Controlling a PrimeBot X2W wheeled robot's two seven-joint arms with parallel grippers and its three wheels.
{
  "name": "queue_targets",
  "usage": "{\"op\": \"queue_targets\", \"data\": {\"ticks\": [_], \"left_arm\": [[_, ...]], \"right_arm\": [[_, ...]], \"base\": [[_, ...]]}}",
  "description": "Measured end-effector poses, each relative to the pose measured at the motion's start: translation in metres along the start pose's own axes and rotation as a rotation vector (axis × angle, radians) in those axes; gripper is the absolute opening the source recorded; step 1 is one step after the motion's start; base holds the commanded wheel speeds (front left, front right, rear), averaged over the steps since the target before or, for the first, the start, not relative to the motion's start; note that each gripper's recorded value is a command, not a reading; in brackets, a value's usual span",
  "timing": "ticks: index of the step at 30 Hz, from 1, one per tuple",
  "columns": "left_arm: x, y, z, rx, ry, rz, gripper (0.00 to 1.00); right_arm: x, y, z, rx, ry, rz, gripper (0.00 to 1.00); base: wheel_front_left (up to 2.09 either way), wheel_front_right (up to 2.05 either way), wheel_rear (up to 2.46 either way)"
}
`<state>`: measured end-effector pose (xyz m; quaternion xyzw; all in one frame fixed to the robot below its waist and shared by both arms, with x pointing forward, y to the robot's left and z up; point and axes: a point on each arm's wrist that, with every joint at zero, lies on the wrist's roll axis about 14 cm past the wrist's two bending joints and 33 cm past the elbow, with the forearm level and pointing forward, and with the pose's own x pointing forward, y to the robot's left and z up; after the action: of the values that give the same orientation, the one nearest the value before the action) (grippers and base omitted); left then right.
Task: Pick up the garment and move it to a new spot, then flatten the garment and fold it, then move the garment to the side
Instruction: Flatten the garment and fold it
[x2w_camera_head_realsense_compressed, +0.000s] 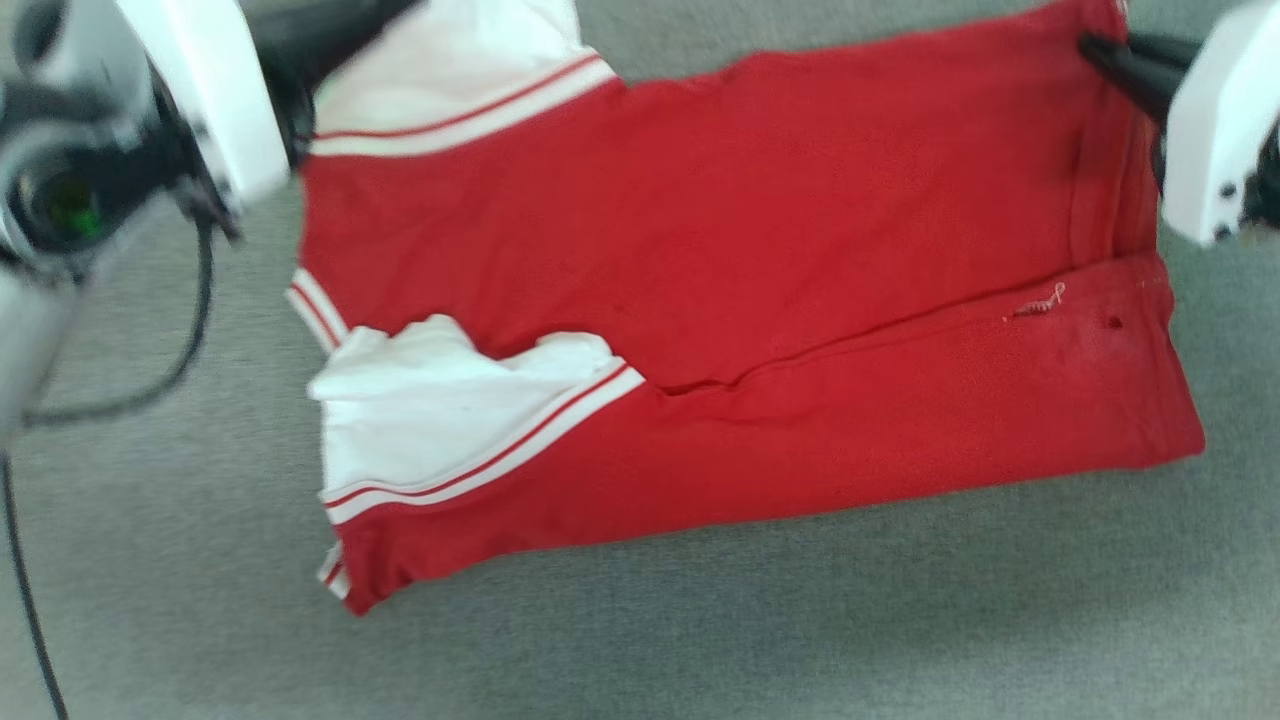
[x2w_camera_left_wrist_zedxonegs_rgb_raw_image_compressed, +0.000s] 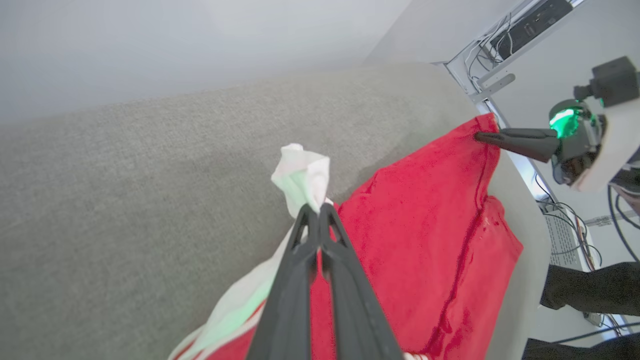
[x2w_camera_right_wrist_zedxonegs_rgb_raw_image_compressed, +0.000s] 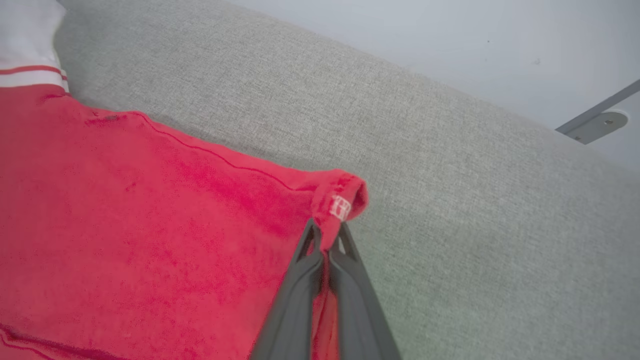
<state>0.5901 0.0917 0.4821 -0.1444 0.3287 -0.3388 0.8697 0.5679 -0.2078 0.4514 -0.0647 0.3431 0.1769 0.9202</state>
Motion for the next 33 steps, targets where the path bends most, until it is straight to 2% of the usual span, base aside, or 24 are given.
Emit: {"op": "queue_targets", "data": {"ticks": [4, 9, 18, 23, 27, 29, 33], "left_arm": [[-0.035, -0.026, -0.015, 0.026, -0.048, -0.037, 0.00], [-0.079, -0.043, -0.044, 0.021, -0.104, -0.041, 0.00], [-0.130, -0.062, -0.107, -0.094, -0.196, -0.024, 0.00], [-0.138, -0.068, -0.146, -0.177, -0.179, -0.013, 0.00], [-0.131, -0.065, -0.170, -0.226, -0.146, 0.005, 0.00], [-0.121, -0.064, -0.181, -0.283, -0.134, 0.007, 0.00], [-0.110, -0.051, -0.193, -0.307, -0.110, 0.043, 0.00]], "right_arm": [[-0.020, 0.007, -0.006, -0.022, -0.018, 0.012, 0.00], [-0.042, 0.019, -0.011, -0.028, -0.053, 0.037, 0.00], [-0.069, 0.023, -0.040, 0.022, -0.077, 0.028, 0.00], [-0.076, 0.028, -0.068, 0.088, -0.060, 0.022, 0.00], [-0.076, 0.028, -0.095, 0.103, 0.002, -0.002, 0.00], [-0.070, 0.031, -0.107, 0.138, 0.025, -0.001, 0.00], [-0.060, 0.031, -0.116, 0.174, 0.042, -0.008, 0.00]], "base": [[0.00, 0.00, 0.00], [0.00, 0.00, 0.00], [0.00, 0.00, 0.00], [0.00, 0.00, 0.00], [0.00, 0.00, 0.00], [0.00, 0.00, 0.00], [0.00, 0.00, 0.00]]}}
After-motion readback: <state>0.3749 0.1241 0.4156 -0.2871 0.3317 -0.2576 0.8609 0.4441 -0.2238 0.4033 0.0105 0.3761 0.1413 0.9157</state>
